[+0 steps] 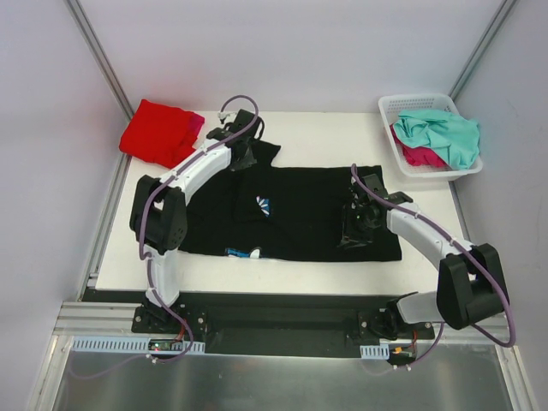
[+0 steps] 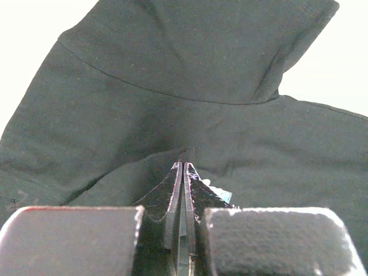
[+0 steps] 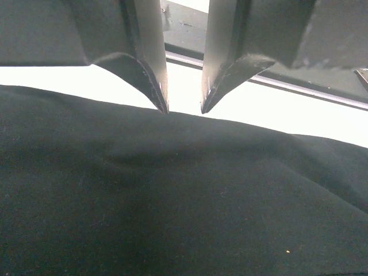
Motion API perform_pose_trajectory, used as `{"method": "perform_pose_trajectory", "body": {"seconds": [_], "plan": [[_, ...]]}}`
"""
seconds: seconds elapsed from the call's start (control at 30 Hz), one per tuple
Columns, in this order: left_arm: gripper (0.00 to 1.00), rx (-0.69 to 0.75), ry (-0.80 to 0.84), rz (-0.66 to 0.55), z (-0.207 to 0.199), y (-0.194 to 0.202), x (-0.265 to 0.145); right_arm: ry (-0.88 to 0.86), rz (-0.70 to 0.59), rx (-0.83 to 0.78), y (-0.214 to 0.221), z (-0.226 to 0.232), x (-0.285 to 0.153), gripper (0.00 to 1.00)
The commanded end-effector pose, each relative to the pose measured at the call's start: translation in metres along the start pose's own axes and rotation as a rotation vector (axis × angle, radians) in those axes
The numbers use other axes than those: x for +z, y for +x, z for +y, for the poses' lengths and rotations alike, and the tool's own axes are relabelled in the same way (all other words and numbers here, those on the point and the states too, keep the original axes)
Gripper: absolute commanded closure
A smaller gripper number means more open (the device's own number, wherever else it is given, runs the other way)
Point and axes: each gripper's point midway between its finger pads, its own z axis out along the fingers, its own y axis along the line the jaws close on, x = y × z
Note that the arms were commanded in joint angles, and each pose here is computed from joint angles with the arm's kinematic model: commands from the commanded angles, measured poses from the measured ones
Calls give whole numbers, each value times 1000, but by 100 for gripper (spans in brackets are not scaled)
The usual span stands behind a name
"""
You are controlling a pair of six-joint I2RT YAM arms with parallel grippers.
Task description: Fold and stack the t-shirts
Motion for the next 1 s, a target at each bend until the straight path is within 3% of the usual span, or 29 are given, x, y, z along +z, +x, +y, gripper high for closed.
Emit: {"method": "perform_pose_trajectory", "body": {"seconds": [0.0, 0.17, 0.2, 0.23, 0.27, 0.33, 0.4, 0.53, 0.6, 0.73, 0.93, 0.97], "plan": [[100, -2, -26, -7, -4, -2, 6, -29, -21, -34, 2, 7, -13, 68], [100, -9, -28, 8, -9, 1, 18, -24, -26, -49, 4, 8, -16, 67], [95, -12, -31, 14, -10, 3, 23, -18, -28, -53, 4, 7, -16, 66], [57, -16, -28, 13, -12, 1, 24, -14, -24, -60, 6, 7, -16, 66], [36, -16, -31, 12, -13, 1, 26, -6, -28, -65, 5, 6, -17, 65], [25, -14, -34, 6, -15, -2, 31, 5, -43, -77, 5, 6, -19, 62], [1, -2, -39, 5, -16, -3, 35, 8, -59, -107, 3, 11, -22, 61], [1, -23, -51, 9, -1, -1, 23, -11, -66, -206, -6, 35, -23, 60], [1, -65, -45, -21, 12, -8, -2, -2, 1, -273, -3, 49, -9, 60], [1, -100, -148, -6, 70, 15, -17, 32, 50, -375, -27, 87, 13, 61], [1, -317, -237, 74, 161, 9, -13, 59, 118, -467, -42, 134, 49, 62], [1, -341, -250, 75, 169, 6, -14, 47, 82, -493, -53, 153, 46, 62]]}}
